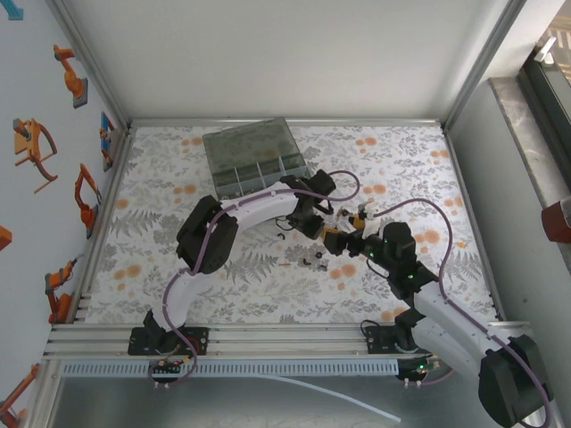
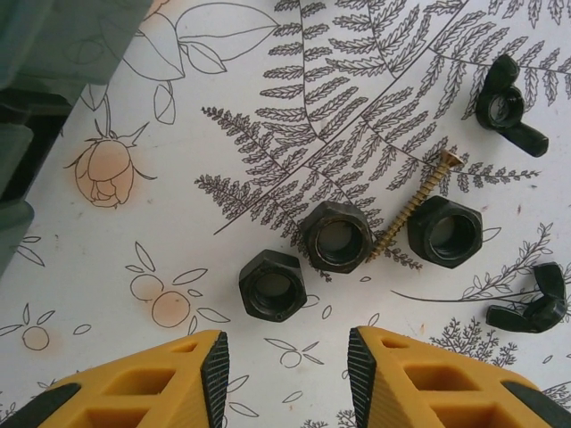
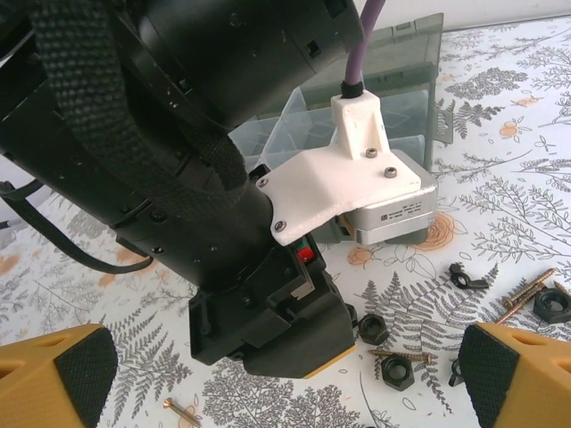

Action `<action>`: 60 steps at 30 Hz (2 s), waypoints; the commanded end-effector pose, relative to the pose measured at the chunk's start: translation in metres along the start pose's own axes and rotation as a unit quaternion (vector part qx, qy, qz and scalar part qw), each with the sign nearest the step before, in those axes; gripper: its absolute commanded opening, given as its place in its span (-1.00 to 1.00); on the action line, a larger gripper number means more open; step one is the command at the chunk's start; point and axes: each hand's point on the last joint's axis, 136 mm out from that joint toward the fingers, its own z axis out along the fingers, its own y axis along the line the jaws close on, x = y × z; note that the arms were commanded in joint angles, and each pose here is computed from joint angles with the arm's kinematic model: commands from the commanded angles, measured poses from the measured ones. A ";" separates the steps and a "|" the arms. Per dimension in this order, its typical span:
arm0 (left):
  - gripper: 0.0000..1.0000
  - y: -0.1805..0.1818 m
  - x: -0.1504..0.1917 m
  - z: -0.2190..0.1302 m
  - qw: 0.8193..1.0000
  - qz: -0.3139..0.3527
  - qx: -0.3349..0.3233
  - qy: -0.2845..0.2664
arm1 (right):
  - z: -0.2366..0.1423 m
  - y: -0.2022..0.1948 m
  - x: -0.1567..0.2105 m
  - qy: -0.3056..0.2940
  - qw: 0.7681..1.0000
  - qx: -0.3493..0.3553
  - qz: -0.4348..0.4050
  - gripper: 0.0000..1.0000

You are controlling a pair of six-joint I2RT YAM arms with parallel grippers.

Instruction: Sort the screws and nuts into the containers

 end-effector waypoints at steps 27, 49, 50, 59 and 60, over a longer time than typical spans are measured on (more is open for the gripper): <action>-0.31 0.003 -0.001 0.021 0.999 0.004 -0.015 0.033 | -0.001 0.002 0.002 0.000 1.000 -0.009 0.006 0.99; -0.64 0.097 -0.051 -0.080 0.988 -0.082 -0.072 -0.105 | 0.003 0.013 -0.001 -0.008 0.999 -0.046 0.009 0.99; -0.63 0.110 -0.053 -0.083 0.986 -0.096 -0.080 -0.110 | 0.003 0.015 -0.002 -0.009 0.999 -0.052 0.009 0.99; -0.64 0.173 -0.060 -0.061 0.975 -0.169 -0.100 -0.100 | 0.005 0.015 0.000 -0.007 0.999 -0.053 0.010 0.99; -0.64 0.175 -0.062 -0.058 0.975 -0.171 -0.099 -0.100 | 0.004 0.014 0.000 -0.007 0.999 -0.053 0.009 0.99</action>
